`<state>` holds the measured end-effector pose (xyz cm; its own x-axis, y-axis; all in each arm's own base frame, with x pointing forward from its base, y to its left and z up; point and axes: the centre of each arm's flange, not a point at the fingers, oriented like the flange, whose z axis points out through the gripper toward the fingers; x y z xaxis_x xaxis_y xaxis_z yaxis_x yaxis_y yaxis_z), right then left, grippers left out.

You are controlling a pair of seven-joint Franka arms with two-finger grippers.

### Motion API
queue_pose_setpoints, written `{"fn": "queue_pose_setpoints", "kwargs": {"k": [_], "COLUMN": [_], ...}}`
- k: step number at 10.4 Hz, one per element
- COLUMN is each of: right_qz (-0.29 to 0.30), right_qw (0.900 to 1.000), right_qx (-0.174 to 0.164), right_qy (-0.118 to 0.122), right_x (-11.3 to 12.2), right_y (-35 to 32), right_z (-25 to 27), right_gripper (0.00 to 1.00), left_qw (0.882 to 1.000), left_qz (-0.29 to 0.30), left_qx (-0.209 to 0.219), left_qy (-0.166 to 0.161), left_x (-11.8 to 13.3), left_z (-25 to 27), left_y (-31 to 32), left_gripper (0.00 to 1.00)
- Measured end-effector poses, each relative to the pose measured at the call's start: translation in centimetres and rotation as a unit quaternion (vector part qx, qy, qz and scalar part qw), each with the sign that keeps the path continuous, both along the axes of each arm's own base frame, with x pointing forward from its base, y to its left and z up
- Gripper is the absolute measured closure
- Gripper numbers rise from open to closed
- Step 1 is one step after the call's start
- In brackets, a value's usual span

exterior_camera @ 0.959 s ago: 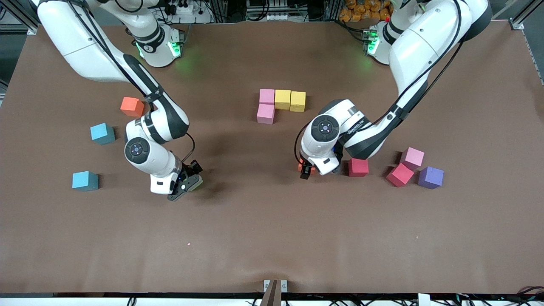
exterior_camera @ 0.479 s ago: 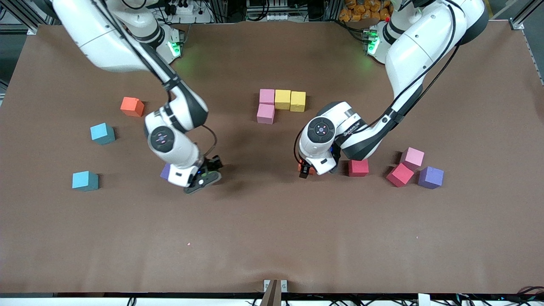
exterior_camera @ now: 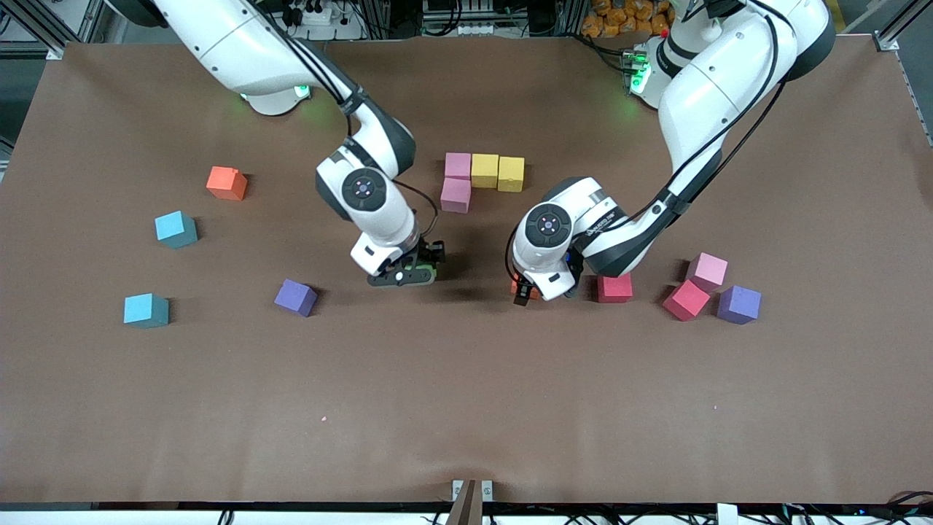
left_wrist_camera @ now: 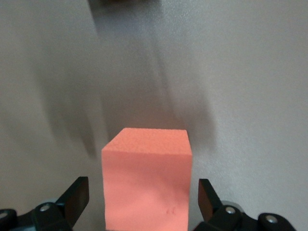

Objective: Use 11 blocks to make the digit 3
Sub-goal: 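Carry the green cube toward the pink cubes while the left gripper lifts orange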

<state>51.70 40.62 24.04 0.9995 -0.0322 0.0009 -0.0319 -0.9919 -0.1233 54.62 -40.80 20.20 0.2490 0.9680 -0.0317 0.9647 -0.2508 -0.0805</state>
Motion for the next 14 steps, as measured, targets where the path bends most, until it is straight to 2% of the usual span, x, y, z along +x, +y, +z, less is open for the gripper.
{"fn": "queue_pose_setpoints", "kwargs": {"k": [2,4,6,7,10,14], "right_qz": [-0.036,-0.062,-0.066,-0.062,-0.050,-0.063], "right_qw": [0.999,0.998,0.998,0.998,0.999,0.998], "right_qx": [0.009,0.013,0.006,0.002,-0.012,-0.015], "right_qy": [0.003,0.011,0.020,0.020,0.011,0.014], "right_x": [-2.1,-5.7,-8.7,-9.5,-9.8,-10.3], "right_y": [1.3,3.3,5.2,5.5,5.0,5.2], "right_z": [-1.1,-2.8,-3.5,-3.6,-3.6,-3.8], "right_gripper": [0.41,0.41,0.41,0.41,0.41,0.41], "left_qw": [1.000,1.000,1.000,1.000,1.000,1.000], "left_qz": [0.004,0.006,0.007,0.009,0.024,0.026], "left_qx": [0.002,0.004,0.004,0.004,0.001,-0.005], "left_qy": [0.000,-0.001,-0.001,-0.001,0.001,0.007], "left_x": [0.4,0.6,0.7,0.9,1.7,1.4], "left_z": [-0.3,-0.3,-0.4,-0.3,-0.3,-0.2], "left_y": [0.6,0.9,1.0,1.2,2.4,1.9], "left_gripper": [0.00,0.00,0.00,0.00,0.00,0.00]}}
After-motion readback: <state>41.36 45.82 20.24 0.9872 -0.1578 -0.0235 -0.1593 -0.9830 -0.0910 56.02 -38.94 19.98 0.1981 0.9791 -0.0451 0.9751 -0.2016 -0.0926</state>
